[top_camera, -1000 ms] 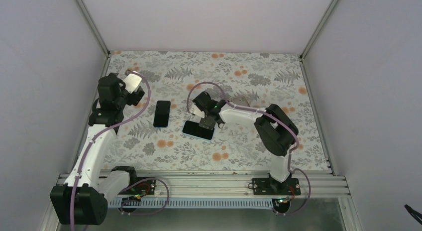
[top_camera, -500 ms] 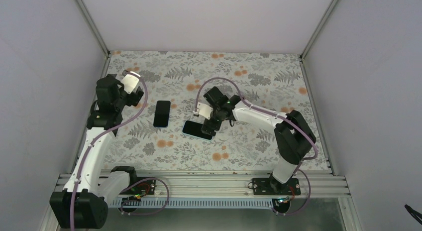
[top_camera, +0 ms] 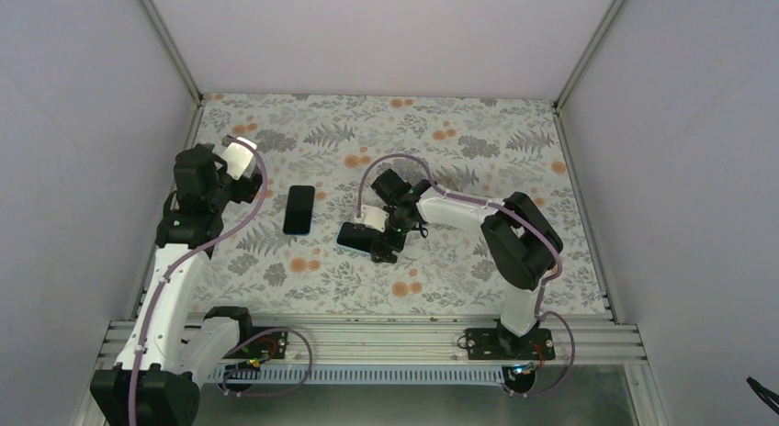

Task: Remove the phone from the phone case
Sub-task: Pick up the phone at the center of the board.

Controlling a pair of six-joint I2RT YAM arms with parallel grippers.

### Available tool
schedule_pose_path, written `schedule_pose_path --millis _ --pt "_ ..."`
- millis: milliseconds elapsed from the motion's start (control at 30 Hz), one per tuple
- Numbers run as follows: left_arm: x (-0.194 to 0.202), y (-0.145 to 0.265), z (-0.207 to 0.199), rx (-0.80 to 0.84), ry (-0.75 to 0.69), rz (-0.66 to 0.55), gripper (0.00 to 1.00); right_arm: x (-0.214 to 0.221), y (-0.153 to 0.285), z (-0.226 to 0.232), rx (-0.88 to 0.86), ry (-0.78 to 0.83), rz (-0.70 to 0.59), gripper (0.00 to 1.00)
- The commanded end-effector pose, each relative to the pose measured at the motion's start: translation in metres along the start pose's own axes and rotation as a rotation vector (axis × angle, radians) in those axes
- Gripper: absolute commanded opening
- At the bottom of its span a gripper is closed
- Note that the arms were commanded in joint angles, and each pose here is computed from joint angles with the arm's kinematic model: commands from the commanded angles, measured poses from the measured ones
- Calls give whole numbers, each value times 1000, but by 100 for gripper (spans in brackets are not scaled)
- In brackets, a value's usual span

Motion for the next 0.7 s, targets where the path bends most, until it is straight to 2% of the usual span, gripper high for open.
schedule_pose_path --millis 0,367,667 --pt "-3 9 2 -1 26 -21 100 -6 -9 -4 -7 31 -10 100" --pt "0 8 -5 30 31 -22 100 2 -19 -8 101 108 31 100" --pt "2 3 -9 53 26 -19 100 11 -43 1 133 182 128 99"
Point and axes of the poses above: each gripper's point midway between its finger pads, its own y axis back along the fingers, its own z axis along the line the jaws close on, x = y × z, the point moved 5 cm from there along y, back along the fingers, and after that the axes turned 9 degrees about -y, right-handed, at the moved point
